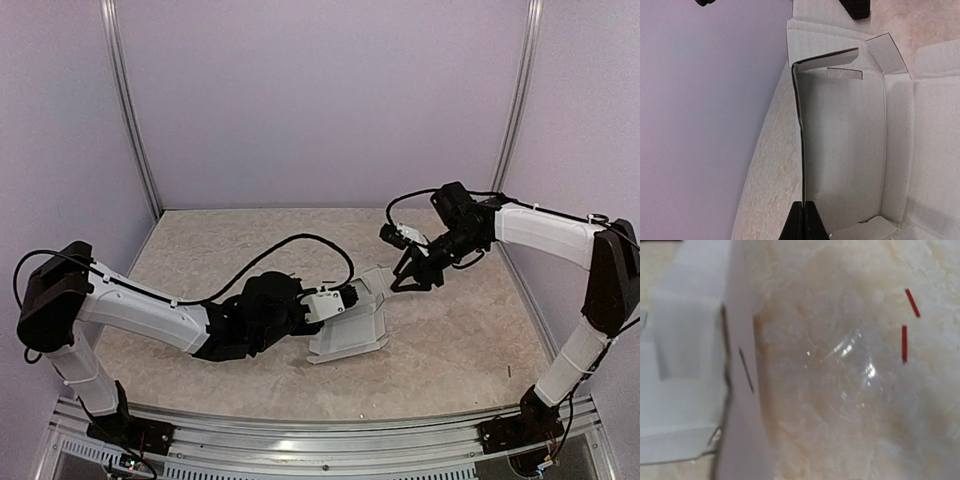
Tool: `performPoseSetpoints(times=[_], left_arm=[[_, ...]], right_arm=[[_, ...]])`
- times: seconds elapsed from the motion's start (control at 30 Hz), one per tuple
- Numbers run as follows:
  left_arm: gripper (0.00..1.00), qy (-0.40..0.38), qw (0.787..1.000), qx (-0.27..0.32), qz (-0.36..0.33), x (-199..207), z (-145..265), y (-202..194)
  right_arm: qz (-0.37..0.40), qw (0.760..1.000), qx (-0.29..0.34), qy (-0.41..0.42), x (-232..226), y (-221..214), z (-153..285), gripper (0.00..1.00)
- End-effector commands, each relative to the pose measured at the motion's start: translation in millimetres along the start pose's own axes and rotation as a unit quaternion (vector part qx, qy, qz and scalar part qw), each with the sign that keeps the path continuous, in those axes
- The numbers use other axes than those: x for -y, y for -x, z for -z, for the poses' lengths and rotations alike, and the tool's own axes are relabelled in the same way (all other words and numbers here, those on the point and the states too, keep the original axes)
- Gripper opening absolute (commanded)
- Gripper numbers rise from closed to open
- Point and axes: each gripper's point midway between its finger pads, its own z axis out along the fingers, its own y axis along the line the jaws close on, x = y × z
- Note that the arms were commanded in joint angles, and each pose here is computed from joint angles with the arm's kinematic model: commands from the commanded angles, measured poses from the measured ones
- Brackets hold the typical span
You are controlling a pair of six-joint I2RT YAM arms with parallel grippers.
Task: Fold the paper box
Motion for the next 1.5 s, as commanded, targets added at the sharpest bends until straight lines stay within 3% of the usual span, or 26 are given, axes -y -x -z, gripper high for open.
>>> performPoseSetpoints(times=[0.0, 0.2, 0.57, 1.0, 1.47], left_arm=[[0.00, 0.007, 1.000, -0.005, 0.004, -2, -5, 0], [0.00, 0.000, 1.000, -0.019, 0.001, 4, -9, -8], [0.00, -0.002, 1.000, 0.006, 0.003, 1, -1, -1], [0.00, 0.003, 1.000, -0.004, 0.016, -5, -10, -3], [0.00, -0.002, 0.999, 0.004, 0.037, -9, -13, 7]], right_arm=[[0.039, 0.998, 0.021, 0.040, -14, 15, 10, 0.42], [0.066, 0.997, 0.013, 0.034, -19, 15, 34, 0.43], [-0.042, 0.997, 0.061, 0.009, 38, 18, 18, 0.39], [0.014, 0.994, 0.050, 0.092, -23, 30, -8, 0.46], [0.016, 0.992, 0.067, 0.108, -38, 38, -19, 0.48]])
